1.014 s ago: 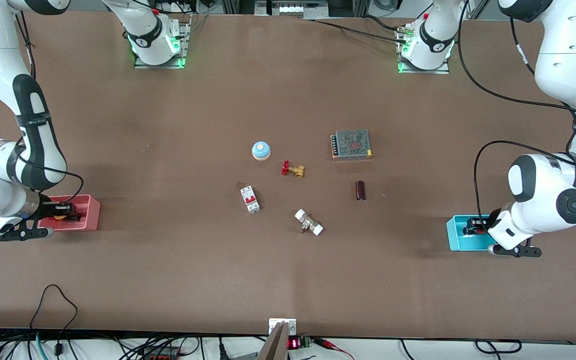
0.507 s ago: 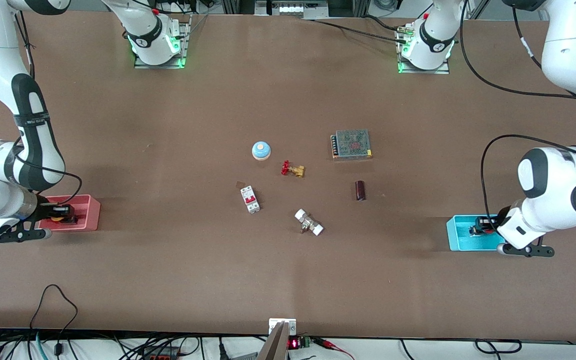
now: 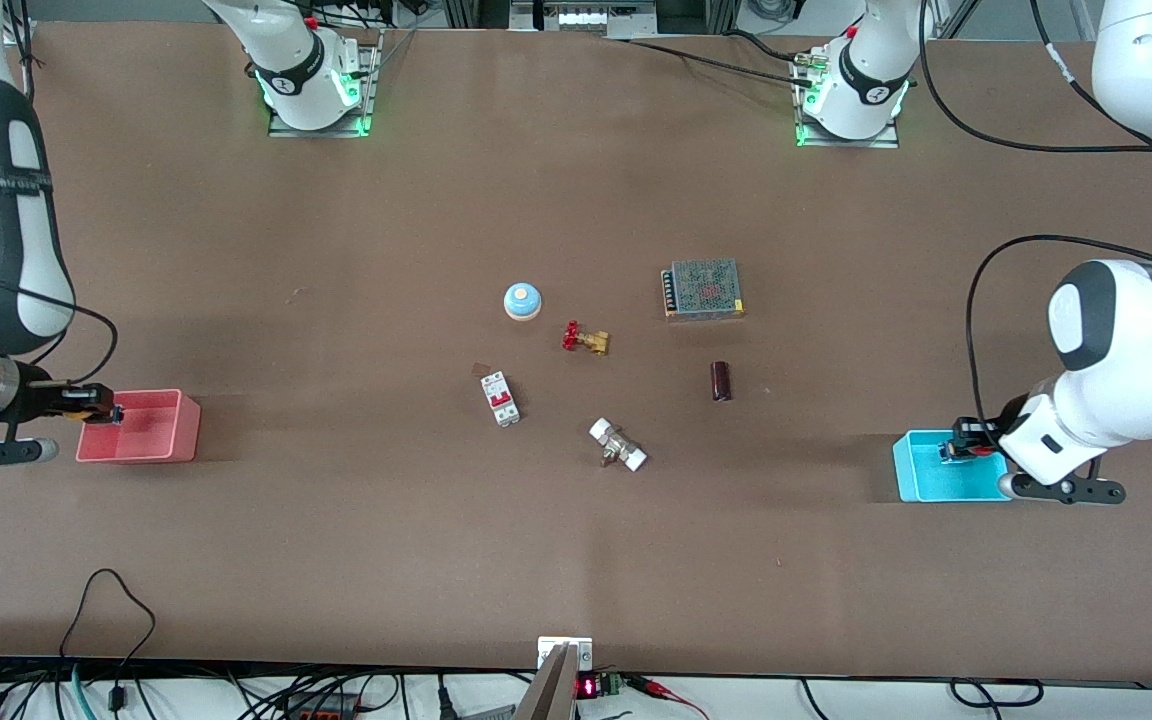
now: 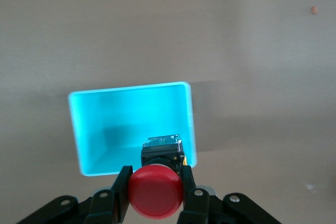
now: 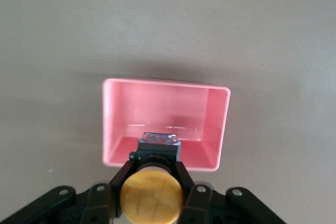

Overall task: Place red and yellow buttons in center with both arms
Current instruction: 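Lift the yellow button with the right gripper while the left gripper lifts the red, then lower both buttons onto the table center and open both grippers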

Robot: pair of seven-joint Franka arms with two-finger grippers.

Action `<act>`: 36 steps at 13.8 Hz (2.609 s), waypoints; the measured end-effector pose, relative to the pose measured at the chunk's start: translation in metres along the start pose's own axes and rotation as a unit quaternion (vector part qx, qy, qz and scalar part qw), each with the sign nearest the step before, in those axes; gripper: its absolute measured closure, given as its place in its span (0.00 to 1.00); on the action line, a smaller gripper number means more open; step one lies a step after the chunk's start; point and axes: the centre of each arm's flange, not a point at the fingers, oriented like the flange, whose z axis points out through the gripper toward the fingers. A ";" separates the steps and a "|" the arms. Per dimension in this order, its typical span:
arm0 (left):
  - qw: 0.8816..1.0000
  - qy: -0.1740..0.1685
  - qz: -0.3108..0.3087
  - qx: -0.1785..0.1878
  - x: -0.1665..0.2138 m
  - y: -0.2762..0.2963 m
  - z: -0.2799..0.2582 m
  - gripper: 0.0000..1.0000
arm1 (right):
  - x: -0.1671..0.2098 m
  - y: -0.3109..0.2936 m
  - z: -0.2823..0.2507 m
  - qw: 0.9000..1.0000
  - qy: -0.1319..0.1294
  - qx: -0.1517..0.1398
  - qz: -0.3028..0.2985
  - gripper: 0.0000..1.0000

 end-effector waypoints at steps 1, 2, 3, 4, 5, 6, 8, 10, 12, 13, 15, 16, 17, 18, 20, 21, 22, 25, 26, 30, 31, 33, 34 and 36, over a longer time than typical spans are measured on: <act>1.000 -0.001 -0.009 0.000 0.000 0.018 0.000 0.58 | 0.001 -0.014 -0.016 1.000 0.004 0.000 -0.009 0.63; 1.000 -0.003 -0.019 0.000 0.000 0.037 0.002 0.58 | 0.004 -0.033 -0.029 1.000 0.010 0.004 -0.012 0.63; 1.000 -0.005 -0.028 0.000 -0.001 0.055 0.003 0.58 | 0.009 -0.056 -0.036 1.000 0.015 0.014 -0.006 0.63; 0.999 -0.007 -0.034 0.000 -0.002 0.072 0.006 0.58 | 0.014 -0.081 -0.037 1.000 0.017 0.024 0.003 0.62; 0.999 -0.010 -0.039 0.000 -0.003 0.087 0.010 0.58 | 0.018 -0.108 -0.035 0.999 0.013 0.029 0.011 0.62; 0.999 -0.014 -0.043 0.001 -0.004 0.100 0.015 0.58 | 0.022 -0.136 -0.029 0.999 0.007 0.031 0.016 0.61; 0.998 -0.023 -0.051 0.001 -0.005 0.122 0.032 0.58 | 0.029 -0.193 -0.012 0.999 -0.009 0.030 0.024 0.61; 0.998 -0.022 -0.062 -0.002 -0.004 0.138 0.052 0.58 | 0.031 -0.244 0.005 0.999 -0.023 0.026 0.026 0.61; 0.997 -0.014 -0.076 -0.010 -0.003 0.160 0.084 0.58 | 0.030 -0.283 0.032 0.999 -0.043 0.021 0.010 0.61; 0.997 -0.014 -0.077 -0.012 -0.003 0.165 0.093 0.58 | 0.031 -0.286 0.039 0.999 -0.046 0.020 0.008 0.61; 0.997 -0.014 -0.080 -0.014 -0.004 0.175 0.105 0.58 | 0.033 -0.288 0.057 0.999 -0.047 0.019 0.008 0.61; 0.997 -0.015 -0.079 -0.014 -0.005 0.179 0.109 0.58 | 0.035 -0.289 0.068 0.999 -0.048 0.019 0.007 0.61; 0.997 -0.016 -0.078 -0.014 -0.006 0.181 0.111 0.58 | 0.035 -0.291 0.077 0.999 -0.048 0.021 0.008 0.61; 0.997 -0.016 -0.077 -0.014 -0.006 0.182 0.111 0.58 | 0.036 -0.294 0.084 0.998 -0.046 0.029 0.011 0.61; 0.997 -0.015 -0.080 -0.014 -0.006 0.183 0.111 0.58 | 0.038 -0.298 0.091 0.998 -0.039 0.045 0.020 0.61; 0.996 -0.015 -0.083 -0.014 -0.006 0.183 0.111 0.58 | 0.039 -0.301 0.094 0.998 -0.034 0.049 0.021 0.61; 0.996 -0.014 -0.087 -0.014 -0.006 0.185 0.111 0.58 | 0.040 -0.306 0.096 0.998 -0.029 0.050 0.026 0.61; 0.996 -0.013 -0.092 -0.014 -0.009 0.200 0.110 0.58 | 0.042 -0.325 0.106 0.998 -0.019 0.048 0.035 0.61; 0.996 -0.012 -0.093 -0.014 -0.010 0.205 0.110 0.58 | 0.042 -0.331 0.111 0.998 -0.018 0.048 0.034 0.61; 0.995 -0.011 -0.097 -0.015 -0.011 0.214 0.109 0.58 | 0.042 -0.340 0.116 0.998 -0.015 0.047 0.030 0.61; 0.995 -0.010 -0.096 -0.015 -0.012 0.217 0.109 0.58 | 0.042 -0.340 0.116 0.998 -0.015 0.047 0.030 0.61; 0.995 -0.010 -0.094 -0.015 -0.013 0.224 0.108 0.58 | 0.042 -0.340 0.116 0.998 -0.014 0.047 0.030 0.48; 0.995 -0.010 -0.093 -0.015 -0.014 0.225 0.108 0.54 | 0.042 -0.340 0.116 0.998 -0.013 0.047 0.030 0.40; 0.995 -0.010 -0.094 -0.015 -0.013 0.225 0.108 0.49 | 0.045 -0.341 0.112 0.998 -0.006 0.048 0.032 0.20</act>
